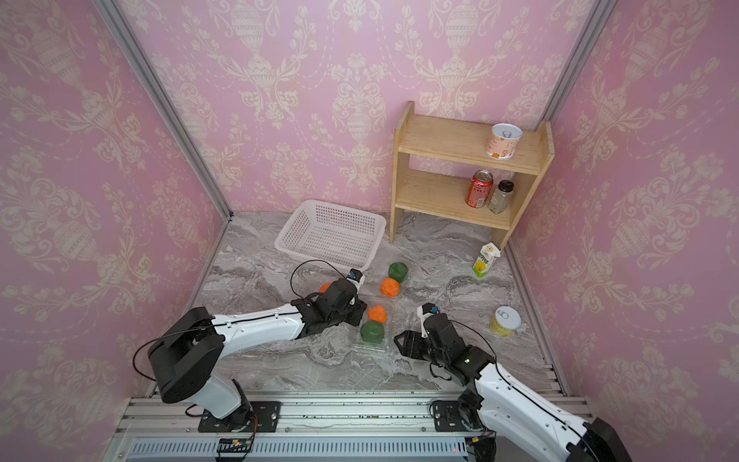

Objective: Take oranges out of containers
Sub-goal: Adjust the packing box at the center of the board.

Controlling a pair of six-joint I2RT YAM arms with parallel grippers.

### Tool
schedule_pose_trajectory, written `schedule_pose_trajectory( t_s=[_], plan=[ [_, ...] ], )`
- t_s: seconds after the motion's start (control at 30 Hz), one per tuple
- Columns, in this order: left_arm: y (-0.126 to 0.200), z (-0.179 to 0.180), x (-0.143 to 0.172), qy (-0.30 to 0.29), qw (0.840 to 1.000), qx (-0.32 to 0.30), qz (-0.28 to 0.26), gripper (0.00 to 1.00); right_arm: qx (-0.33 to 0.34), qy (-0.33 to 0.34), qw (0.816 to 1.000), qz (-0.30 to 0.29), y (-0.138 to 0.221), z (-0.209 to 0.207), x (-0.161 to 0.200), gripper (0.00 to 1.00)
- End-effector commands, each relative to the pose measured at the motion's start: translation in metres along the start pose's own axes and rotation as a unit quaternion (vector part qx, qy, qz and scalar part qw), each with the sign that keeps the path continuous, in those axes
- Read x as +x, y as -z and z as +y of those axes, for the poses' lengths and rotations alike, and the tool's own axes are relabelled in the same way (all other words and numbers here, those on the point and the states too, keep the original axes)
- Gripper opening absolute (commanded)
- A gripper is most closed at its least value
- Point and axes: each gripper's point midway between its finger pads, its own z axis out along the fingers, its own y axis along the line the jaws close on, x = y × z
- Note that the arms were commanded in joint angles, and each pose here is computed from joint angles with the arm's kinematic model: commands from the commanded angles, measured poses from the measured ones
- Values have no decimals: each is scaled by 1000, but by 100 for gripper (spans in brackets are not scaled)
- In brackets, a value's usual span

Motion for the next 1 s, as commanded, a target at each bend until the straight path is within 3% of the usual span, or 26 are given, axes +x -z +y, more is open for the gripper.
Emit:
schedule_pose_trajectory(
  t_s=[0.0, 0.27, 0.43, 0.5, 0.77, 0.97],
  plan=[
    [-13, -1, -1, -18, 1000, 1, 18, 37, -11, 11, 1000, 2, -4, 2, 2, 67],
    [-32, -10, -15, -21, 1000, 12, 19, 40, -14, 5, 1000, -5, -5, -1, 4, 67],
    [-17, -11, -28, -9, 1000, 18, -18, 66, -38, -40, 998, -23, -8, -7, 11, 62],
    [-7, -10, -35, -2, 999, 23, -46, 70, -53, -53, 997, -35, -8, -8, 12, 59],
    [29, 0, -39, 21, 988, 43, -146, 76, -82, -96, 987, -95, 5, -16, 8, 57],
    [18, -3, -13, 28, 990, 70, -118, 75, -87, -96, 984, -126, 18, -18, 2, 54]
  ],
)
